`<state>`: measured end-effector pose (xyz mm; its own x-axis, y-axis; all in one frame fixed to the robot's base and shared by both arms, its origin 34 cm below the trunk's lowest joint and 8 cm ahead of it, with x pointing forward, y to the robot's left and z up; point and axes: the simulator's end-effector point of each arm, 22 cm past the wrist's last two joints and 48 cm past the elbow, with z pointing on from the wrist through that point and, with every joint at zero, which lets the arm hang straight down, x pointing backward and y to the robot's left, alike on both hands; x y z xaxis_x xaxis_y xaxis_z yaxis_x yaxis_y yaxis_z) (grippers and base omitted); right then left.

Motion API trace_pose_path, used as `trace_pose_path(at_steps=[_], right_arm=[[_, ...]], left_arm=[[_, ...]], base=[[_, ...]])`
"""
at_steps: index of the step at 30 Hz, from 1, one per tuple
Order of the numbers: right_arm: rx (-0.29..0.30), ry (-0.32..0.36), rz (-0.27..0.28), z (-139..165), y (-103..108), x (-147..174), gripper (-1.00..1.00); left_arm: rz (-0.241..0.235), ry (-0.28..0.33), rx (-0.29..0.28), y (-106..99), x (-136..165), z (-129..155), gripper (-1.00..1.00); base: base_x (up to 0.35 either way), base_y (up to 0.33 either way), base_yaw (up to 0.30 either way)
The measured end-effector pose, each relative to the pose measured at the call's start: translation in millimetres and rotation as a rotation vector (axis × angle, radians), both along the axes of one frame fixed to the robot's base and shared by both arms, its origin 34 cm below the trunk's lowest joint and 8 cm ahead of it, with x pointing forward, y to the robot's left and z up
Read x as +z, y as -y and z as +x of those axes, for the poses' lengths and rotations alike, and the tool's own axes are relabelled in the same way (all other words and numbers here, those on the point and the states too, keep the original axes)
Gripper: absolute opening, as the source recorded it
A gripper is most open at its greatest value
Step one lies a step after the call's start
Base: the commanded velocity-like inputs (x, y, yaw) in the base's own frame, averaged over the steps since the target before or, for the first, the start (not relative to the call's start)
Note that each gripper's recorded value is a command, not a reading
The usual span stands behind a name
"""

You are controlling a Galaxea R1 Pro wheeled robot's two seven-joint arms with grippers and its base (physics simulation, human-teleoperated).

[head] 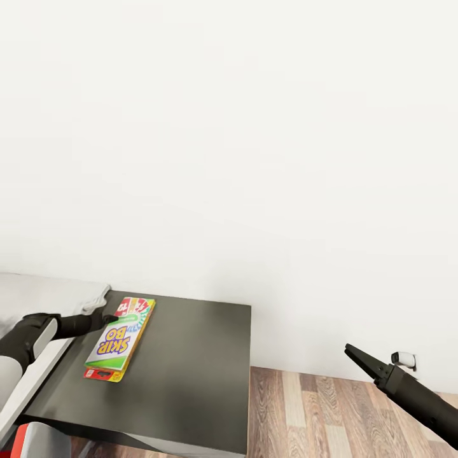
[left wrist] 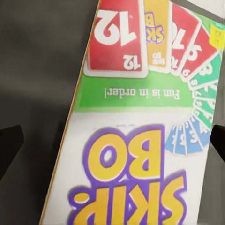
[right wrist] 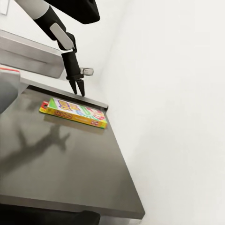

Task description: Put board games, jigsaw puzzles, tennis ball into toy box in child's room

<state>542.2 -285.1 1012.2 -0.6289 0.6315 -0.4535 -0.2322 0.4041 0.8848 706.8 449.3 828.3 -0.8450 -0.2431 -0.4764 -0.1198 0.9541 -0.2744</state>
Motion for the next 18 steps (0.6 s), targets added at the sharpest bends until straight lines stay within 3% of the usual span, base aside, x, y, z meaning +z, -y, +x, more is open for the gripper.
trace_pose_path(at_steps=[18], right_arm=[[0.002,0.004,-0.001,0.1,-0.5,1.2,1.00]], left_arm=[[-0.002,0.013,-0.009,2.0,4.3,4.3,1.00]], base=[[0.000,0.000,0.000]])
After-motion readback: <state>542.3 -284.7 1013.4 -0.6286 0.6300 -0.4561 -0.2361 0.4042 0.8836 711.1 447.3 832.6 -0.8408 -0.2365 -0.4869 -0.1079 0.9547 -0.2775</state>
